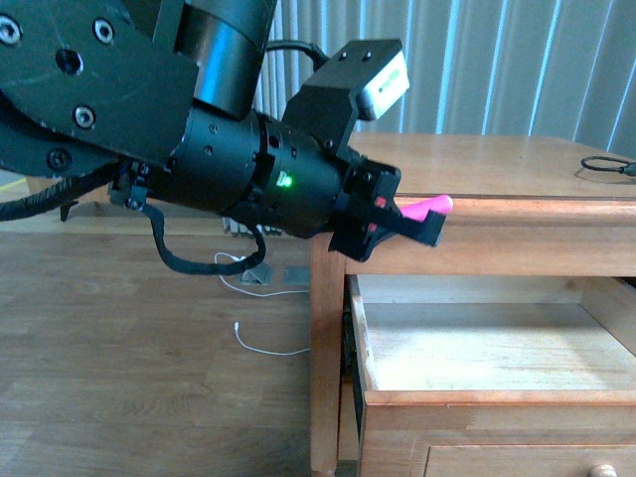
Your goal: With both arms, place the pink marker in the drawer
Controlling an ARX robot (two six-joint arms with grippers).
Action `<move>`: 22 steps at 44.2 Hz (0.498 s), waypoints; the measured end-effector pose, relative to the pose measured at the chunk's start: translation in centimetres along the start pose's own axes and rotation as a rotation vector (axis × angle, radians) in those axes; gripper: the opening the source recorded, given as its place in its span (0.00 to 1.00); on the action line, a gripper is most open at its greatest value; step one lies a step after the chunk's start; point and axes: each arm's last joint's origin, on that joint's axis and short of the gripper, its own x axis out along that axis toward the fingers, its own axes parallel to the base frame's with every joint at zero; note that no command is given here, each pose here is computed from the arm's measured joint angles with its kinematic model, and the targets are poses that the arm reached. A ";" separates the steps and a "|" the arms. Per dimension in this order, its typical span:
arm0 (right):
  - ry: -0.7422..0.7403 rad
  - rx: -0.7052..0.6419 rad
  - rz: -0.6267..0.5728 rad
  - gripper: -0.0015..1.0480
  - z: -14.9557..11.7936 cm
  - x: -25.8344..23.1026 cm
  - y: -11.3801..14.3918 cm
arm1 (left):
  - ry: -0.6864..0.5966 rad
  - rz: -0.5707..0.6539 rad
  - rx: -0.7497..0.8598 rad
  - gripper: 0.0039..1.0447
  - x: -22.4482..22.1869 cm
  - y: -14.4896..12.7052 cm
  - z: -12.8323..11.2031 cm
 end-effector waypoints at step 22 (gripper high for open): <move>0.000 0.000 0.000 0.92 0.0 0.0 0.0 | 0.051 -0.091 -0.057 0.14 6.9 -2.0 -4.3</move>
